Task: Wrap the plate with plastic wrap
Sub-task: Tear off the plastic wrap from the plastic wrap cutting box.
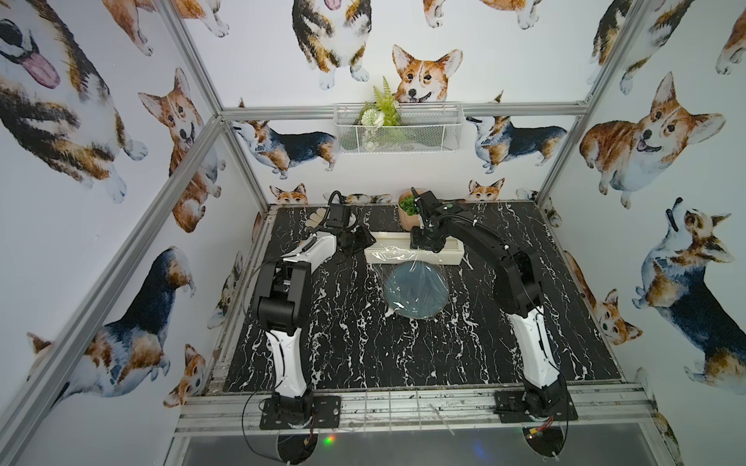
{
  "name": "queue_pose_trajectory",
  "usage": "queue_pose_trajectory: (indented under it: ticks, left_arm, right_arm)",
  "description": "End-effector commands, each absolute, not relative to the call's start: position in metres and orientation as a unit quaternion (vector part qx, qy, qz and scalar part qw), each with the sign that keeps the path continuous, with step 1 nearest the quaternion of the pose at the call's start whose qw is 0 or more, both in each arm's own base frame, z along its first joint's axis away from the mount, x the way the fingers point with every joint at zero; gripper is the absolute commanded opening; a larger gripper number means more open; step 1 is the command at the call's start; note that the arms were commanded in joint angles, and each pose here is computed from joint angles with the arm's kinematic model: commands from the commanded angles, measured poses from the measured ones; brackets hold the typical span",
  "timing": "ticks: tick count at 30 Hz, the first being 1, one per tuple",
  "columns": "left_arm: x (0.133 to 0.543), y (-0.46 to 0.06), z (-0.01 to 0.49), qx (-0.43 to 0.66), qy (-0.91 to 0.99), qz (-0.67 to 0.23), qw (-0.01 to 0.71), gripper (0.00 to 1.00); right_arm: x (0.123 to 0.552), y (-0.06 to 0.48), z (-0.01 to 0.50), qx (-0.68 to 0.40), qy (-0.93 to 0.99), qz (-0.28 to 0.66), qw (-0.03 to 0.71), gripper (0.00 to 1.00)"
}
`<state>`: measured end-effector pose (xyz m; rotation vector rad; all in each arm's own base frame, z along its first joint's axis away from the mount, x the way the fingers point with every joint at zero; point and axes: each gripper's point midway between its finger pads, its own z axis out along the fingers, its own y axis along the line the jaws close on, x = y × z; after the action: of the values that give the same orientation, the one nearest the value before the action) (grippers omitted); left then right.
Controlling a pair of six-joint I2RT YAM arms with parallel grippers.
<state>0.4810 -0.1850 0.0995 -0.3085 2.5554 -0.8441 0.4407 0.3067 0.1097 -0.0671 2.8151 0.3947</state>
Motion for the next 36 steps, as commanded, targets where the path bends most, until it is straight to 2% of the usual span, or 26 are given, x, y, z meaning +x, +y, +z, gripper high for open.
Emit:
queue_pose_trajectory:
  ticks: [1, 18, 36]
  left_arm:
    - [0.477, -0.204, 0.114, -0.098, 0.905, -0.357, 0.210, 0.54]
    - [0.464, -0.207, 0.108, -0.106, 0.898, -0.372, 0.209, 0.53]
    - [0.460, -0.218, 0.110, -0.106, 0.893, -0.384, 0.208, 0.51]
  right_arm:
    - [0.438, 0.337, 0.115, -0.017, 0.971, 0.195, 0.136, 0.55]
    - [0.431, 0.406, 0.114, 0.015, 0.945, 0.311, 0.098, 0.56]
    - [0.430, 0.461, 0.103, 0.050, 0.915, 0.395, 0.072, 0.56]
